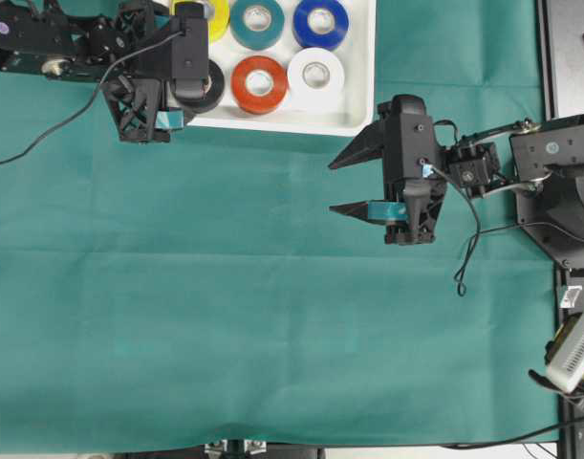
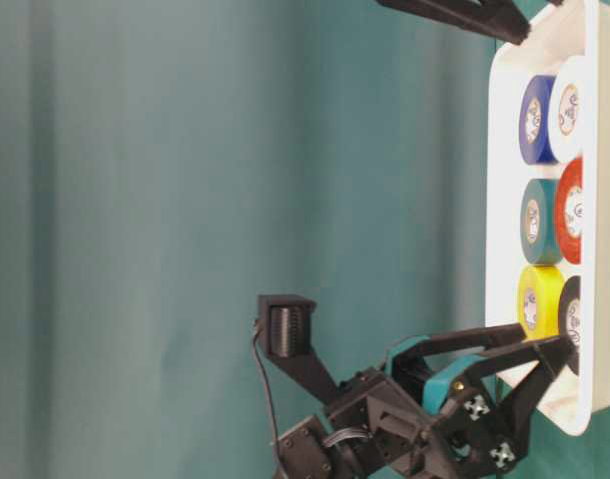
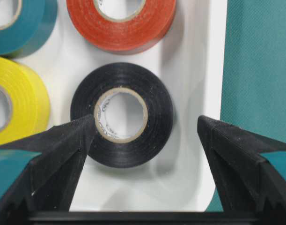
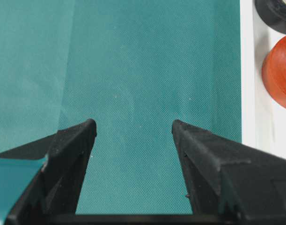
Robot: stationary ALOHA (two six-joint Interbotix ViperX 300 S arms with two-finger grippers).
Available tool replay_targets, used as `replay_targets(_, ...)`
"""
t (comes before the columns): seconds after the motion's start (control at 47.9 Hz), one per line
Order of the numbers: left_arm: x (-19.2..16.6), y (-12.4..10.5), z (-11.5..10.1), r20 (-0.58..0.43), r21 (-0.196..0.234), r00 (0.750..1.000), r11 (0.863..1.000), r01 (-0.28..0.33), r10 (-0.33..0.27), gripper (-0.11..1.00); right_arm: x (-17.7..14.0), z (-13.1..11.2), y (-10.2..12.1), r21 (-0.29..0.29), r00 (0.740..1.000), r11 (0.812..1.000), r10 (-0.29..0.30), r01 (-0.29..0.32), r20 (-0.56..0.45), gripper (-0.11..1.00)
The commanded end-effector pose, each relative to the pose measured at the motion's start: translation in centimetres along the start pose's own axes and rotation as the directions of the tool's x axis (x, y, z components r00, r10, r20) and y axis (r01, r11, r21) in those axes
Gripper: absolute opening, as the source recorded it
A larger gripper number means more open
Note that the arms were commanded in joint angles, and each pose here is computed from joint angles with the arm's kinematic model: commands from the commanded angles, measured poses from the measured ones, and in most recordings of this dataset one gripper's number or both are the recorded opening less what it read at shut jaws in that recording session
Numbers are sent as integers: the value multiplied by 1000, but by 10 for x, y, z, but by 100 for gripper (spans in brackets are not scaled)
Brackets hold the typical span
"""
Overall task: Put the tape alternately from left to right into the white case.
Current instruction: 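Open the left gripper and withdraw it from the tray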
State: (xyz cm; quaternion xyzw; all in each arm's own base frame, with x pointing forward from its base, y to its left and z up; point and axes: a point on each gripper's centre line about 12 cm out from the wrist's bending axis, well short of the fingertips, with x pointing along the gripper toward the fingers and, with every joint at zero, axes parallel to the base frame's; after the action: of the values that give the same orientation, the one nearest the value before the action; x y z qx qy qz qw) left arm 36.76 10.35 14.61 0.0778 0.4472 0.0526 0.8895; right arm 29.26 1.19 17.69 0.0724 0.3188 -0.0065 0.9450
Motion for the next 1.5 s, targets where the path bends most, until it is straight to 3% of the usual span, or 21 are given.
replay_targets(0.0,-18,-3,17,70,13,998,1000,-8,7,57,-8,11,3,-2,999,1000,15,-14,49,76)
replay_targets(0.355,-35,-51,31,121,85,990,994,63,-73,57,-8,12,3,-4,999,1000,15,-15,51,76)
replay_targets(0.709,-38,-87,27,111,66,984,989,135,-141,57,-8,11,3,-4,999,1000,14,-14,48,76)
replay_targets(1.189,-55,-89,23,139,41,980,989,140,-144,57,-11,13,3,-4,998,1000,14,-14,58,76)
replay_targets(1.481,-68,-88,12,175,40,975,990,133,-138,57,-34,16,4,-5,992,1000,25,-24,123,76)
